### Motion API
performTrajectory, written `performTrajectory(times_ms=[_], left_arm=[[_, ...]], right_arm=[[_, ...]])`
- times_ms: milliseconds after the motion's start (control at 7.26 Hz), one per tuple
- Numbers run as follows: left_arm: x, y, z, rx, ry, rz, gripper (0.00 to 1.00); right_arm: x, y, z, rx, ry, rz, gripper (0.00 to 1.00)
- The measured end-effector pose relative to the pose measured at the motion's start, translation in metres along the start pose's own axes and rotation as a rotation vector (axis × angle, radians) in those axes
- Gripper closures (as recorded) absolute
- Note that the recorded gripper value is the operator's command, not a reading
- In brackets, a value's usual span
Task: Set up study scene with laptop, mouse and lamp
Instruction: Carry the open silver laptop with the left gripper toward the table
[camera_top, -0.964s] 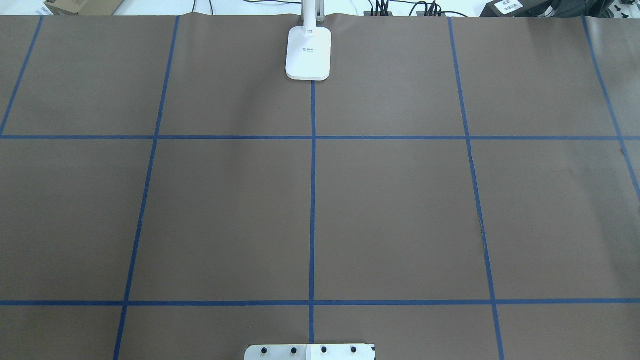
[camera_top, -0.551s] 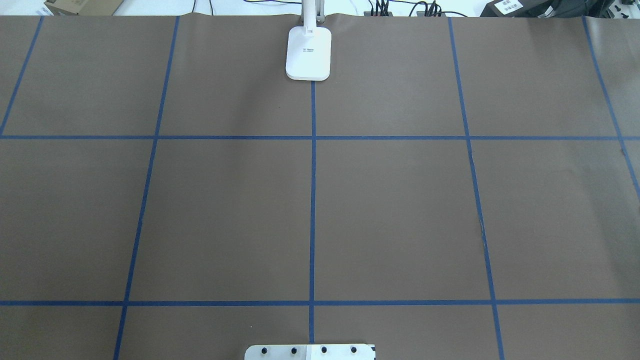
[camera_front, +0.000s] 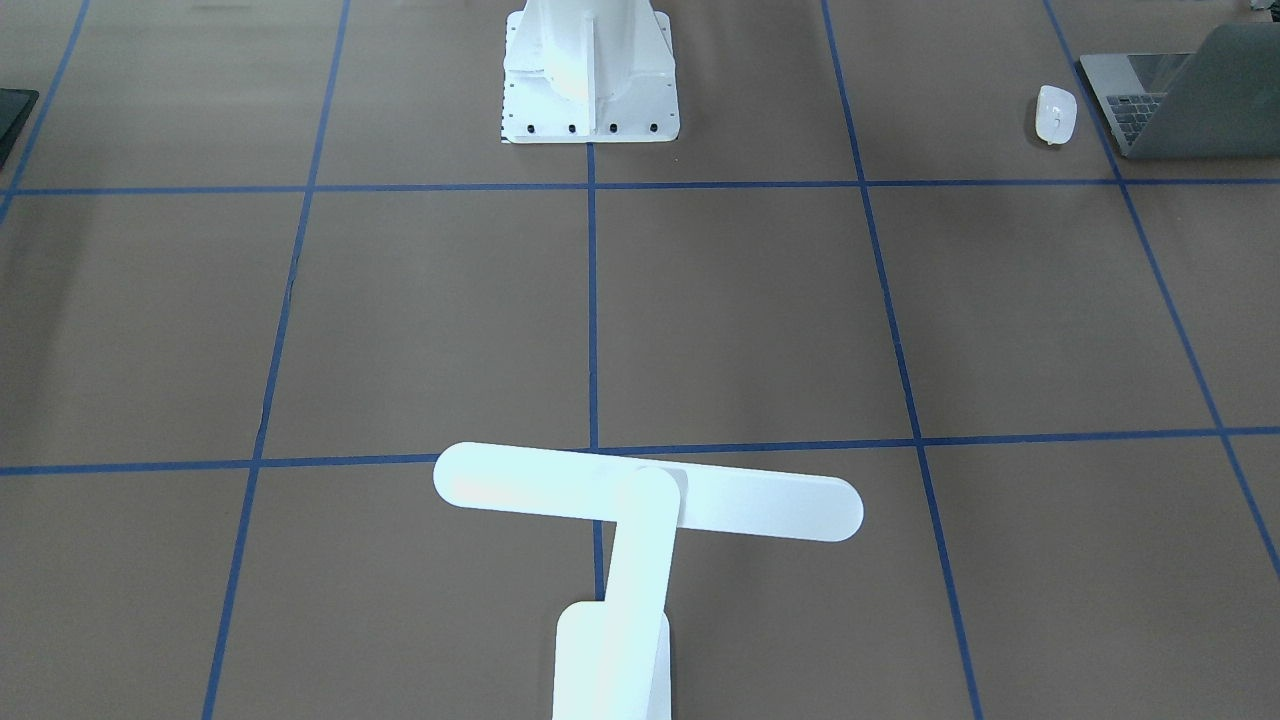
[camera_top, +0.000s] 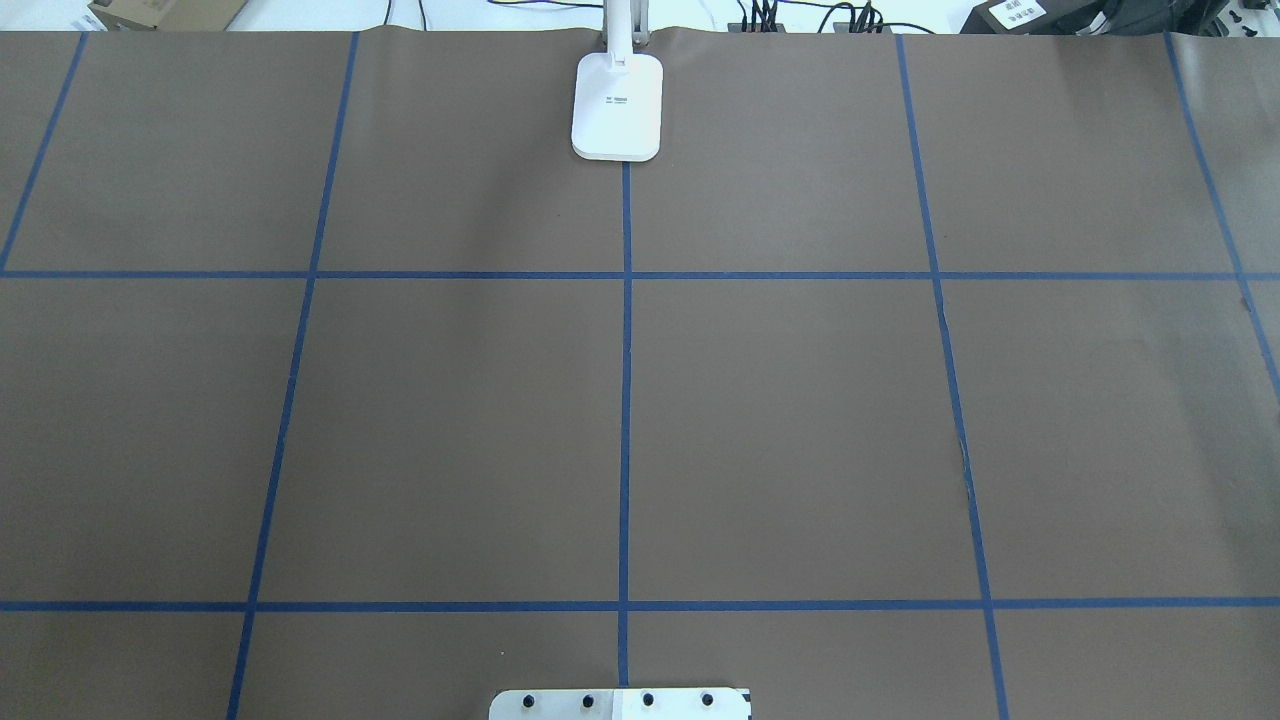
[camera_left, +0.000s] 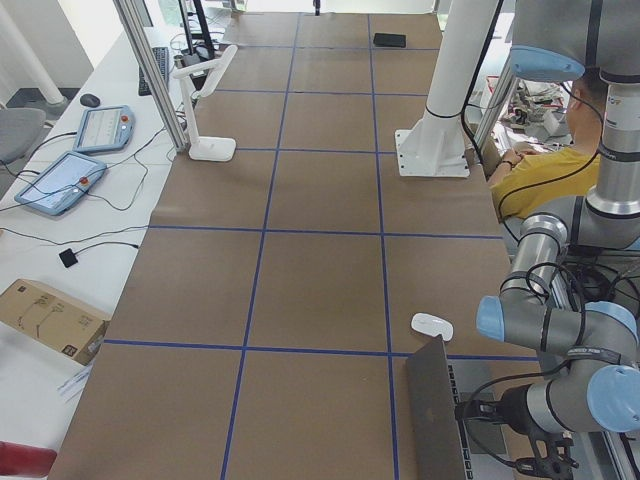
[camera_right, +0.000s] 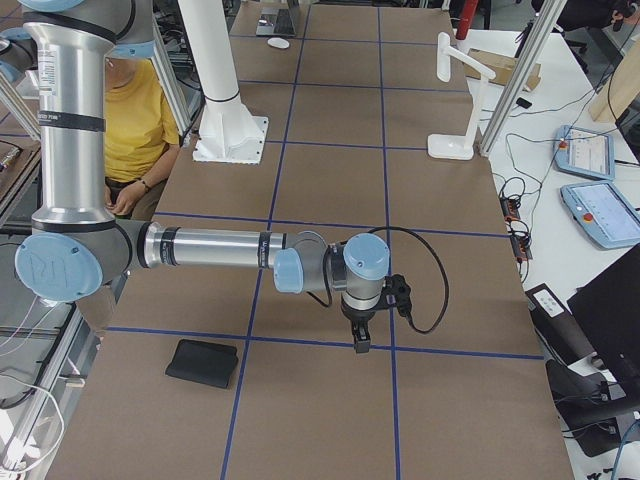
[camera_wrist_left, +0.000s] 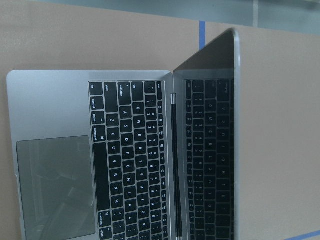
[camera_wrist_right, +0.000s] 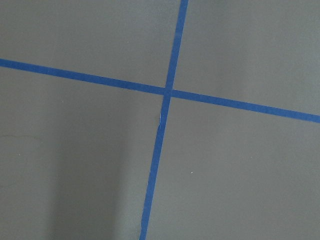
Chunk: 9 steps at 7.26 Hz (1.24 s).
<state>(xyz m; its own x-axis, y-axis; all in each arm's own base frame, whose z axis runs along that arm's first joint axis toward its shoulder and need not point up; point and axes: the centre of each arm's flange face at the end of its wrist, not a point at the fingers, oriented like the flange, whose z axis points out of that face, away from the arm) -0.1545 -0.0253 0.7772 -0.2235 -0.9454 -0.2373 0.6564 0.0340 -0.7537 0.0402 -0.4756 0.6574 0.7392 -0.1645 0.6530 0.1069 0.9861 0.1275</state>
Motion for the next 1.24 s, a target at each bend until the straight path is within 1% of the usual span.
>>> performTrajectory(times_ms=[276,413,689,827,964,1240], left_arm=[[0.001,-0.01,0.004,0.002,-0.001,0.003,0.11],[-0.001,-0.015,0.009,0.003,0.0,0.005,0.16],[-0.004,-0.019,0.014,0.001,-0.001,0.01,0.59],[-0.006,-0.02,0.017,-0.005,-0.002,0.012,0.77],[-0.008,-0.021,0.019,-0.009,-0.002,0.012,0.88],[-0.005,-0.023,0.018,-0.01,0.008,0.01,1.0]], right_arm=[[0.0,0.0,0.0,0.0,0.0,0.0,0.0],[0.0,0.0,0.0,0.001,0.0,-0.001,0.0],[0.0,0.0,-0.001,0.002,0.0,-0.001,0.0],[-0.001,0.0,-0.001,0.002,0.0,-0.001,0.0],[-0.001,0.0,-0.001,0.003,0.0,-0.002,0.0],[-0.002,-0.001,-0.002,0.004,0.0,-0.003,0.0]])
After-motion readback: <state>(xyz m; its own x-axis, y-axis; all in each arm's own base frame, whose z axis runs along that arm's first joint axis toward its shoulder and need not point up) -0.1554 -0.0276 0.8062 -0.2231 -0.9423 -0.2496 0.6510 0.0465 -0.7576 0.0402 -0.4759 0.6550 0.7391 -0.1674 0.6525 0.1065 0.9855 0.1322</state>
